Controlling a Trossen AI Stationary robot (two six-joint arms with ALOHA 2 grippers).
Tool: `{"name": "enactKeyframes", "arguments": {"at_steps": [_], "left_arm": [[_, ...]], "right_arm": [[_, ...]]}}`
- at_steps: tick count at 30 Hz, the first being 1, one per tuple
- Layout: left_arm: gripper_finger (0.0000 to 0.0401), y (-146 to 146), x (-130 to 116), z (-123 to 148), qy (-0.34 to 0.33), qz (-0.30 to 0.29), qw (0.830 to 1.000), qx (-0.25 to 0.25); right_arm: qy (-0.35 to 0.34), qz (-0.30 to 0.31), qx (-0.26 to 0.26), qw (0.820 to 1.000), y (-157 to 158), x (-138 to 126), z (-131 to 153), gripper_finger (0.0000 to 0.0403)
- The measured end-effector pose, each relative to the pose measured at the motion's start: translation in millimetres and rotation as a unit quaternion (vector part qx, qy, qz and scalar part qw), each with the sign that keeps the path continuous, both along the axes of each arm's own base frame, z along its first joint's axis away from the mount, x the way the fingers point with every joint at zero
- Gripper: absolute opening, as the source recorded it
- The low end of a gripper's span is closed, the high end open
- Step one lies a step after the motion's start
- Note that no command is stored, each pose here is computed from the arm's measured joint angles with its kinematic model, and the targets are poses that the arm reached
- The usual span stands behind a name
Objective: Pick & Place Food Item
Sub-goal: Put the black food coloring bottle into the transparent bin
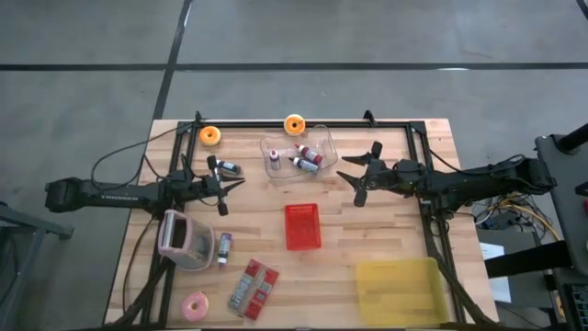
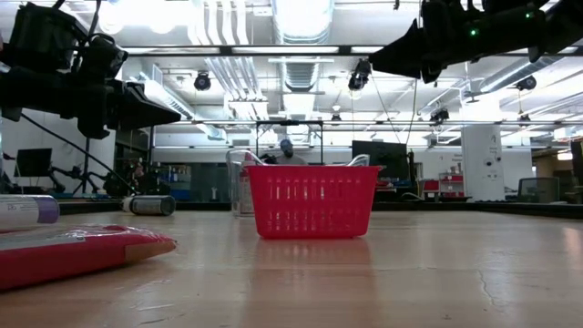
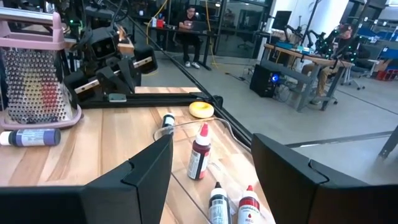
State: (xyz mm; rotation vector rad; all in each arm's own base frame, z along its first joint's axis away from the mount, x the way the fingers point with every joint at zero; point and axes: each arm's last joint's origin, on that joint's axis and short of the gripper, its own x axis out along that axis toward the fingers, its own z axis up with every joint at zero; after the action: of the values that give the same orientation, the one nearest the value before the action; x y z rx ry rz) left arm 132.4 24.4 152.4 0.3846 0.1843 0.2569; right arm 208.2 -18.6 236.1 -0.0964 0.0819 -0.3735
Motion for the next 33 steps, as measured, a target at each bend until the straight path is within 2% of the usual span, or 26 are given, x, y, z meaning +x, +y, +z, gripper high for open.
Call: {"name": "enactKeyframes", "arguments": {"at_steps": [4, 7, 9, 12, 16, 19, 22, 28, 33], "left_arm": [[0.0028, 0.0, 0.0, 0.0, 0.0, 0.0, 1.0, -0.001], [0.0028, 0.0, 0.0, 0.1, -0.007, 0.002, 1.0, -0.023], [0.0028, -0.1, 0.1, 0.1, -0.015, 0.005, 0.999, -0.051], [0.0028, -0.2, 0.1, 0.1, -0.041, 0.016, 0.989, -0.138], [0.0028, 0.1, 0.7, 3.6, -0.057, 0.018, 0.986, -0.158], [0.0028, 0.8, 5.3, 13.5, -0.033, 0.027, 0.981, -0.189], [0.0028, 1.6, 10.1, 28.1, 0.029, 0.043, 0.977, -0.206], [0.0028, 4.8, 24.2, 70.5, 0.078, 0.082, 0.965, -0.238], [0.0028, 8.8, 38.1, 98.3, 0.183, 0.133, 0.945, -0.238]], "right_arm": [[0.0, 0.0, 0.0, 1.0, 0.0, 0.1, 0.0, 0.0215], [0.0, 0.0, 0.0, 1.0, 0.0, 0.1, 0.0, 0.0215], [0.0, 0.0, 0.0, 1.0, 0.0, 0.1, 0.0, 0.0215], [0.0, 0.0, 0.0, 1.0, 0.0, 0.1, 0.1, 0.0215], [0.0, 0.0, 0.0, 1.0, 0.0, 0.1, 0.1, 0.0215], [0.0, 0.0, 0.0, 1.0, 0.0, 0.1, 0.1, 0.0215], [0.0, 0.0, -0.001, 1.0, 0.0, 0.2, 0.0, 0.0215], [0.001, 0.0, 0.0, 1.0, 0.0, 0.2, -0.1, 0.0215], [0.001, 0.0, 0.0, 1.0, -0.1, 0.2, -0.1, 0.0215]]}}
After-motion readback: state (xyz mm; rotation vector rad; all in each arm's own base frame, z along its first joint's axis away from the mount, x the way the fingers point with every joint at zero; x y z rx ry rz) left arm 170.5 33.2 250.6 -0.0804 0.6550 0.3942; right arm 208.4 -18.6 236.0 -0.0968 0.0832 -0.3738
